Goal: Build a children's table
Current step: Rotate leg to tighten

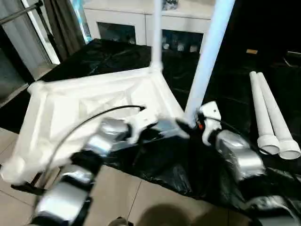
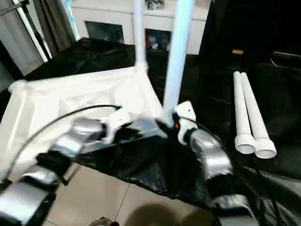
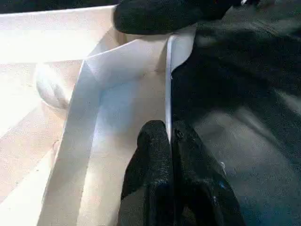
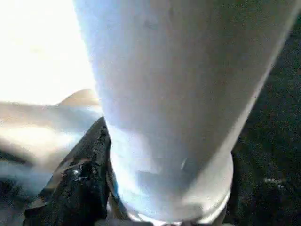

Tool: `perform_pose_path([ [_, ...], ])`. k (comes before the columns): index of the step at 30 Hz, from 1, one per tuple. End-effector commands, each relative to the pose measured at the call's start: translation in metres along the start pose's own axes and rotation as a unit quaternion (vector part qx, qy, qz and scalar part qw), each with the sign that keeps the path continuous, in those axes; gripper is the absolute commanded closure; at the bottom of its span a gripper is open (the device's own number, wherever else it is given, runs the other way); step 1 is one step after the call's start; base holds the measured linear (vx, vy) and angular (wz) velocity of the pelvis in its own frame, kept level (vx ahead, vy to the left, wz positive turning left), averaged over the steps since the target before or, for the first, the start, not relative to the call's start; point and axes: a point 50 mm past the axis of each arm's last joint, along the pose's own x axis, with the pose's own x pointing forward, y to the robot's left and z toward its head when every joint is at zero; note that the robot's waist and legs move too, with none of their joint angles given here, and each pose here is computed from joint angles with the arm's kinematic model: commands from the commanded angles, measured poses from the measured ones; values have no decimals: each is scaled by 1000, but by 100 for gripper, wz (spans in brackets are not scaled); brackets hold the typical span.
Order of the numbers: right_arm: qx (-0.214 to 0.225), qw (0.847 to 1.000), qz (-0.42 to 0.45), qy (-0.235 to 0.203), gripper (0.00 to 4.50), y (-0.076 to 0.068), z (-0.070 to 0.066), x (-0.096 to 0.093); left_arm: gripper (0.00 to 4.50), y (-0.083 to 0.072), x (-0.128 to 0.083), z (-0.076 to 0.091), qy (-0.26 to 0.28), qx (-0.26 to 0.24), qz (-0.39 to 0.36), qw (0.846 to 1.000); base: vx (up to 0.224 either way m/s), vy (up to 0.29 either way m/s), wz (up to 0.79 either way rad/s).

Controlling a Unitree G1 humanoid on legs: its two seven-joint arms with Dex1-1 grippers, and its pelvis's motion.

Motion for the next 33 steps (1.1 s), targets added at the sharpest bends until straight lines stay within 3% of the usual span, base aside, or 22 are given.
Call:
perform_pose_path([
  [1,18,998,43,39,176,35,-21,9,450,-5,15,18,-21,8,28,999,0,0,0],
  [3,13,999,36,19,176,40,-15,14,450,-10,20,23,-28,17,24,999,0,0,0],
  [4,13,999,36,13,120,40,-14,14,450,-11,21,24,-29,18,22,999,0,0,0],
  [8,33,998,49,-7,100,39,-8,15,450,-12,21,24,-30,29,12,999,0,0,0],
  [12,16,998,65,-20,50,36,-4,13,450,-12,15,20,-29,51,-7,998,0,0,0],
  [14,2,996,80,-25,50,34,-3,11,450,-11,12,17,-27,56,-14,998,0,0,0],
  [15,-33,990,131,-35,50,29,-1,3,450,-8,3,9,-21,62,-32,997,0,0,0],
  [18,-72,976,204,-27,50,24,-1,-9,450,-4,-11,-3,-5,65,-55,996,0,0,0],
  [28,-105,933,344,9,50,14,-2,-37,450,1,-39,-13,-9,73,-124,990,0,0,0],
  [30,-117,919,376,20,81,14,-2,-42,450,3,-47,-16,-1,82,-139,987,0,0,0],
  [33,-123,910,395,29,106,14,-2,-45,450,4,-52,-18,5,87,-149,985,0,0,0],
])
